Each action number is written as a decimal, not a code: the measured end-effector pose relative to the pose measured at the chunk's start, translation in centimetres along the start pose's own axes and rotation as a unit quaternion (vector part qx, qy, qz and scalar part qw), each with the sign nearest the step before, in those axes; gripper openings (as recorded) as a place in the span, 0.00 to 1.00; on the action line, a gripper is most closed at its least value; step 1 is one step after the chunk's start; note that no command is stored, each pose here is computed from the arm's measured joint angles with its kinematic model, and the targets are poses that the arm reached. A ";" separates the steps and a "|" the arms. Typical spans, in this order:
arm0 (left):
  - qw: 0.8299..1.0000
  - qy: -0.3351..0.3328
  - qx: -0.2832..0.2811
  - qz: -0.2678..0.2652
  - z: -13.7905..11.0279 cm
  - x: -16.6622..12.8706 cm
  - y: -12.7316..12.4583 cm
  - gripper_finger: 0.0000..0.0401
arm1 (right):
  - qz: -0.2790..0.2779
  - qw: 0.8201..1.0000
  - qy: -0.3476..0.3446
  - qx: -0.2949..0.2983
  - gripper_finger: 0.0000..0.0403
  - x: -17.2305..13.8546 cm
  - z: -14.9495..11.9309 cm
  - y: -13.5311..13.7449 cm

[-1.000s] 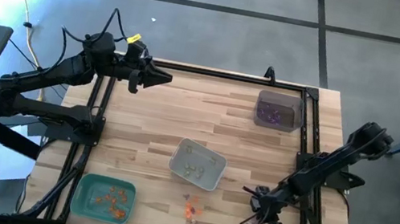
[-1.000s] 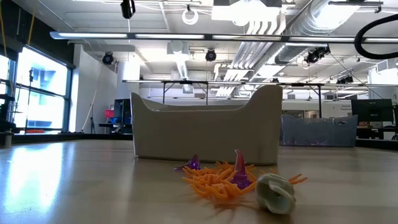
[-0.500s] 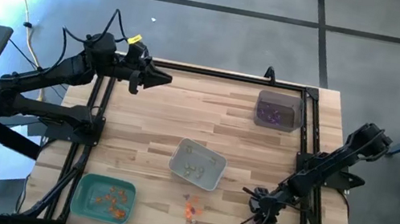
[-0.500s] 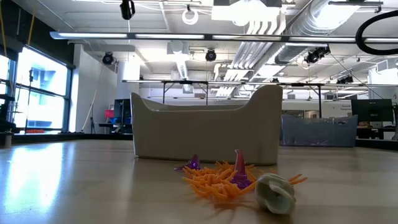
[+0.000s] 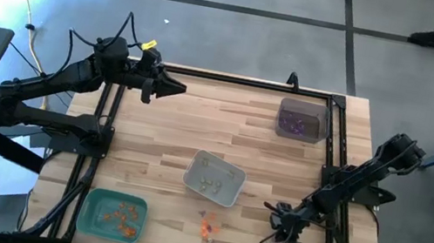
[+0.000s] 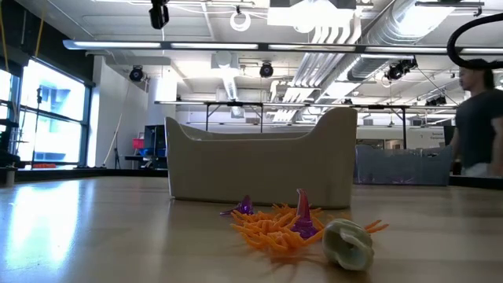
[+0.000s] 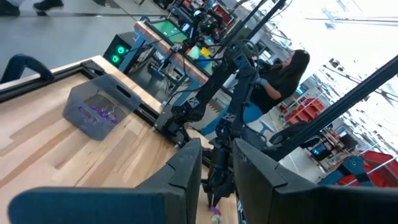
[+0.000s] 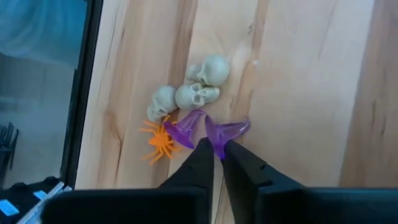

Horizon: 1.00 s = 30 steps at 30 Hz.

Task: Sort Halloween decoration
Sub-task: Put the violet witch hat toy into the black bin

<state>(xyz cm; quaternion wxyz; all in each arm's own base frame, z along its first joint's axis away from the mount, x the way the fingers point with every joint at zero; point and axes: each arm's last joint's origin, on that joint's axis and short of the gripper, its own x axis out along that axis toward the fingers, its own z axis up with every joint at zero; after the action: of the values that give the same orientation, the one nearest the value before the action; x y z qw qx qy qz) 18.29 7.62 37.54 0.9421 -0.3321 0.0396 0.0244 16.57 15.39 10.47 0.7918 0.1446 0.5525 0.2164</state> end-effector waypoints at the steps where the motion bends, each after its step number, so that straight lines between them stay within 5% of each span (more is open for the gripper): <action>1: 1.000 0.002 -0.001 0.001 0.0 0.0 0.0 0.19 | -0.002 1.000 -0.001 0.004 0.05 0.0 0.0 0.0; 18: 1.000 0.002 0.004 0.002 0.0 0.0 0.0 0.19 | 0.009 0.999 -0.018 0.039 0.00 -0.2 0.3 0.2; 30: 1.000 0.002 0.004 0.002 0.0 0.0 0.0 0.19 | 0.031 0.994 -0.100 0.027 0.00 -4.1 1.2 1.2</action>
<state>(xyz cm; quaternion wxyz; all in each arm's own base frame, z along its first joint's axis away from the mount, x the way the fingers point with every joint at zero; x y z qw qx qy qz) 18.29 7.62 37.50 0.9434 -0.3281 0.0419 0.0251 16.29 14.40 14.79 0.8319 0.2036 0.4715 0.2104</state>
